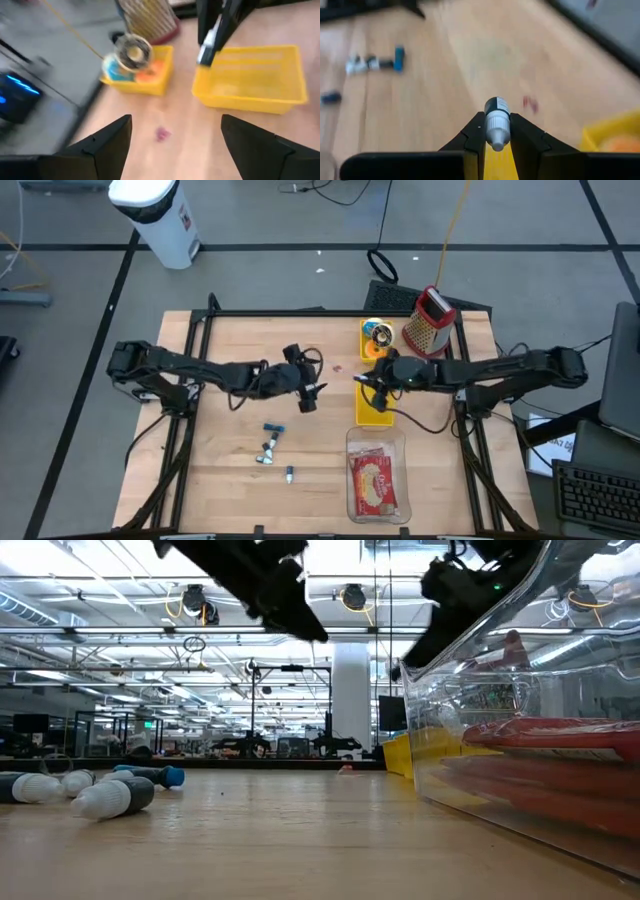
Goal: Pick & Place Food Item
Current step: Put the black food coloring bottle into the bottom yellow bin, then put the top blue food coloring bottle into the bottom yellow bin
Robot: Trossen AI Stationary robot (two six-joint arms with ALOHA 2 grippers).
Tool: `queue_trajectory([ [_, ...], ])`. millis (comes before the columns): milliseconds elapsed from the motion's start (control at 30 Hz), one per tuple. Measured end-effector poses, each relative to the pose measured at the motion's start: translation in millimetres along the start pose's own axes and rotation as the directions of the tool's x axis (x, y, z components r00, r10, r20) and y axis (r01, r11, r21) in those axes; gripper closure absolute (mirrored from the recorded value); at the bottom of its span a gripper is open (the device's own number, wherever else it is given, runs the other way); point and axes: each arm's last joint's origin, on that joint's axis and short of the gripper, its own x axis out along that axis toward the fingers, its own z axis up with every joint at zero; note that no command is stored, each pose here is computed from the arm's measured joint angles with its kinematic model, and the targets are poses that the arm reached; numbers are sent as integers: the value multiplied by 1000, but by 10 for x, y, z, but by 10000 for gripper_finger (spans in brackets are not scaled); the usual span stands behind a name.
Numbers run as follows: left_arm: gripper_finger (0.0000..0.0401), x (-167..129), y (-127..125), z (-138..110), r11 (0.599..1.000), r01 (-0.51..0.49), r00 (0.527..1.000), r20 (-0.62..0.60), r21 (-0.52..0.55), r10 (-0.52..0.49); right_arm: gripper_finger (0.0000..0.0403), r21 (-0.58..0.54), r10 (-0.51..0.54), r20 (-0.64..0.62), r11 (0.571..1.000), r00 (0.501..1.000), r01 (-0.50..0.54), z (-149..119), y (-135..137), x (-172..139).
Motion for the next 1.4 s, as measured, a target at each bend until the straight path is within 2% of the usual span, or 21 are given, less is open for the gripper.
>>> queue_trajectory([
  [100,111,121,68,-100,994,73,997,-16,-81,-75,349,19,-1,-119,1000,993,3,-107,-18,-89],
  [200,122,234,106,-217,987,84,995,-49,-135,-91,349,32,11,-220,999,975,-4,-205,-17,-98],
  [367,129,394,92,-319,975,122,988,-73,-186,-137,349,54,42,-307,998,951,-26,-395,-22,-45],
  [500,130,483,44,-380,972,136,984,-85,-194,-155,349,65,27,-350,998,936,-4,-510,-45,-26],
  [700,130,547,15,-419,974,138,984,-87,-178,-155,343,65,24,-358,998,934,-1,-544,-53,-23],
  [967,130,545,23,-387,976,137,987,-60,-169,-149,287,54,21,-355,999,935,-2,-542,-56,-22],
  [1167,130,543,18,-399,973,140,985,-72,-183,-155,261,36,23,-347,999,938,-11,-534,-54,-19],
  [1300,130,469,17,-438,963,203,963,-140,-179,-229,254,22,31,-322,999,946,-26,-509,-45,-11],
  [1400,130,326,24,-472,949,257,928,-228,-183,-296,253,21,36,-308,999,951,-31,-496,-41,-7],
])
